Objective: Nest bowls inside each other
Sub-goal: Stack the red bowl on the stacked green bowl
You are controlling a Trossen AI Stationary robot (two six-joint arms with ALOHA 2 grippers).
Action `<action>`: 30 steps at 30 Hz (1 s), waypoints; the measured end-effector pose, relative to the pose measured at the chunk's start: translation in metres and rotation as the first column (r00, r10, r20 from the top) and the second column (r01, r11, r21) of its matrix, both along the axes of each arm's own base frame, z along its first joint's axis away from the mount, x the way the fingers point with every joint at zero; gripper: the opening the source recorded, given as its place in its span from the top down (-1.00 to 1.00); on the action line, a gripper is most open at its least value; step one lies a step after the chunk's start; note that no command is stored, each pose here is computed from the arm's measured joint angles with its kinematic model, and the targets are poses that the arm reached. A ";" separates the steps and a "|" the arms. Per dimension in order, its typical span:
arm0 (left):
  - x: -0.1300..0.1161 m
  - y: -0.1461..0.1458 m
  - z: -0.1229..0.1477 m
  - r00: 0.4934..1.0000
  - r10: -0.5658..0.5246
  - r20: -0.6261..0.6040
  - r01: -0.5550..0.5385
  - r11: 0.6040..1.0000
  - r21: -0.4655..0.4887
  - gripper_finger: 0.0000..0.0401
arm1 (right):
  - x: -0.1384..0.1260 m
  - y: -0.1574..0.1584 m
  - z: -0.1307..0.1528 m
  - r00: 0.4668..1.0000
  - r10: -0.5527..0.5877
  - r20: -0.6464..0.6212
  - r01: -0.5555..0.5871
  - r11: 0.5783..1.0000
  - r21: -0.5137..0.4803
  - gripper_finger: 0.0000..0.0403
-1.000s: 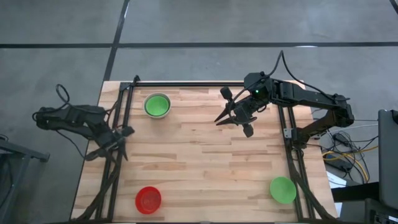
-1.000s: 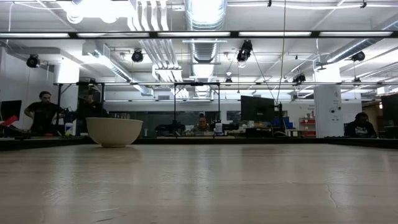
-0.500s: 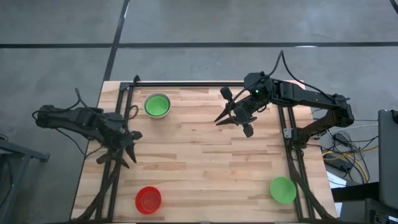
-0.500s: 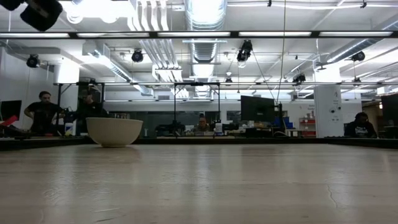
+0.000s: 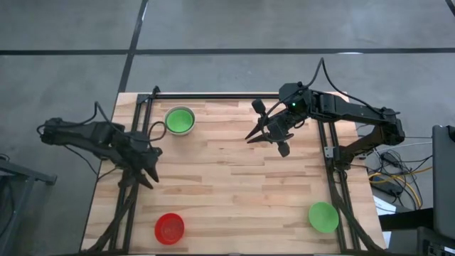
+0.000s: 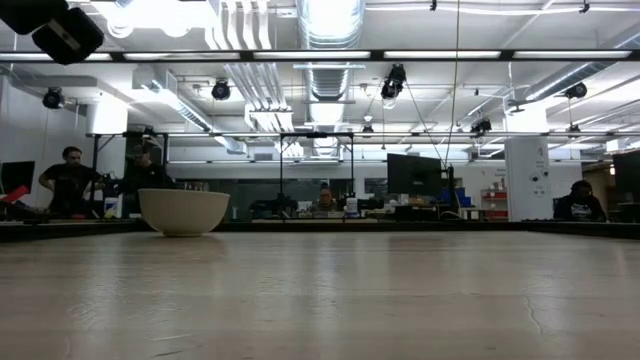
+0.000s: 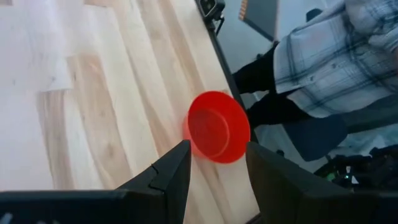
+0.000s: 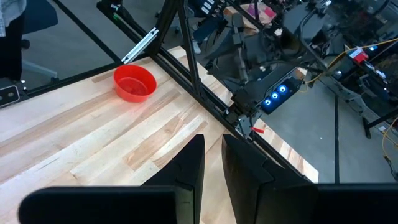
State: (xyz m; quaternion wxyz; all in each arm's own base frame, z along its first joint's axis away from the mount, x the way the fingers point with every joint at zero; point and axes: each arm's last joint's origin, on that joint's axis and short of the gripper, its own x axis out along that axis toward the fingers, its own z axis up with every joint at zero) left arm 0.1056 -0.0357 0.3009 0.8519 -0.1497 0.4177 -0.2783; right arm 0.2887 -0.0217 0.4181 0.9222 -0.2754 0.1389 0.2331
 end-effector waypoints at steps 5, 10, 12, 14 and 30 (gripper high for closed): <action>-0.002 0.001 0.022 0.999 0.039 -0.002 -0.038 0.998 0.042 0.21 | 0.000 0.000 0.000 1.000 0.000 0.001 0.000 1.000 0.000 0.74; -0.003 0.000 0.028 0.993 0.102 -0.056 -0.095 0.990 0.105 0.21 | 0.000 0.000 0.000 1.000 0.000 0.000 0.000 1.000 0.000 0.74; -0.002 -0.002 0.025 0.987 0.116 -0.114 -0.102 0.988 0.118 0.21 | 0.000 0.000 0.000 1.000 0.000 0.000 0.000 1.000 0.000 0.74; 0.000 -0.007 0.023 0.982 0.114 -0.153 -0.098 0.989 0.111 0.21 | 0.000 0.000 0.000 1.000 0.000 0.000 0.000 1.000 0.000 0.74; 0.015 -0.041 0.039 0.961 0.219 -0.166 -0.189 0.966 0.179 0.21 | 0.000 0.000 0.000 1.000 0.000 0.000 0.000 1.000 0.000 0.74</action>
